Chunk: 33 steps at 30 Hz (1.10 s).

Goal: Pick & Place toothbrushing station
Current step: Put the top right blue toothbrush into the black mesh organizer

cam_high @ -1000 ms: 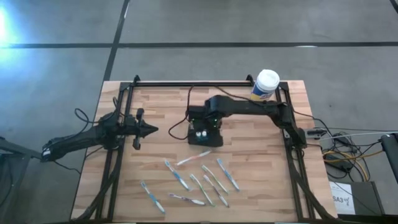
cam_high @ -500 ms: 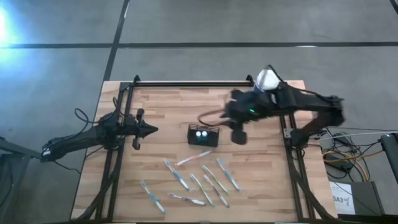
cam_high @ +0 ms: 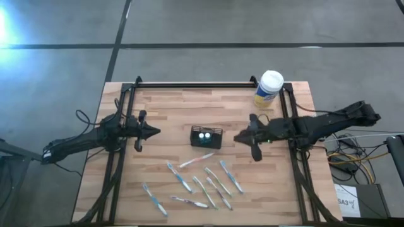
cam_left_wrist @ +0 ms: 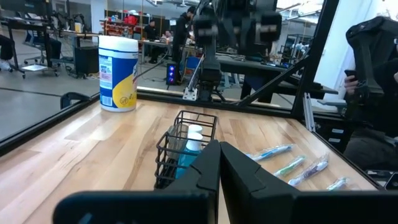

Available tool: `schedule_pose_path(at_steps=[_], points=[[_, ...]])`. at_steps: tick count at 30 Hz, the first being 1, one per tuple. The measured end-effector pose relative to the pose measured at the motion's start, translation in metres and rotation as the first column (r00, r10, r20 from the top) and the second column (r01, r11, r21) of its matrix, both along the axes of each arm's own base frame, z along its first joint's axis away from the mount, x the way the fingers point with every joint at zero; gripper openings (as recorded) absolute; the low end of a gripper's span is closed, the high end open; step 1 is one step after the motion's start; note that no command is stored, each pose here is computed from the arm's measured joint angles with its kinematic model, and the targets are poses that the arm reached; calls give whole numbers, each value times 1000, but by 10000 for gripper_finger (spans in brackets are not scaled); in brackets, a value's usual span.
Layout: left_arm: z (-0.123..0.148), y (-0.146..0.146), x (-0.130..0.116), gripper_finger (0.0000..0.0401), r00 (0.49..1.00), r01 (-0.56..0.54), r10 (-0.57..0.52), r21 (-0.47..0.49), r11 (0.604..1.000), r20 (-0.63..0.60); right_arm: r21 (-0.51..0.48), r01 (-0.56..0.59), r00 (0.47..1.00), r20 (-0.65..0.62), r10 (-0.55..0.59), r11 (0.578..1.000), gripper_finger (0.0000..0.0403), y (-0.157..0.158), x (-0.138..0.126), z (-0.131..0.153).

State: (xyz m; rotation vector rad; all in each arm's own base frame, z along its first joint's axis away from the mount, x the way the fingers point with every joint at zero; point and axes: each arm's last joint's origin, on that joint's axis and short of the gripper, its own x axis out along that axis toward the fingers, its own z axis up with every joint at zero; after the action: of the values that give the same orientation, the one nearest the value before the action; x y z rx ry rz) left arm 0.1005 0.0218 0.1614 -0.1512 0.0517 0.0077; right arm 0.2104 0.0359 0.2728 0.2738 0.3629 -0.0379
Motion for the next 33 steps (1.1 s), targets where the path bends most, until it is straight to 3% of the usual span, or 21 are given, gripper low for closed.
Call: schedule_pose_path(at_steps=[6,11,20,26,33], points=[[0,0,0,12,1000,0,0,0,1000,0,73,46,990,-136,-36,996,19,1,-5,-48],[0,1,0,12,1000,-21,21,1,1000,-1,80,78,965,-256,-55,994,9,2,0,-67],[-1,1,1,12,999,-36,35,-49,998,-12,60,142,847,-524,-90,988,8,9,26,-67],[-1,1,1,12,999,-36,35,-35,999,-14,15,106,798,-598,-76,994,8,24,55,-66],[-1,1,1,12,999,-45,44,-51,998,-11,-15,132,697,-709,-104,991,8,33,89,-60]])
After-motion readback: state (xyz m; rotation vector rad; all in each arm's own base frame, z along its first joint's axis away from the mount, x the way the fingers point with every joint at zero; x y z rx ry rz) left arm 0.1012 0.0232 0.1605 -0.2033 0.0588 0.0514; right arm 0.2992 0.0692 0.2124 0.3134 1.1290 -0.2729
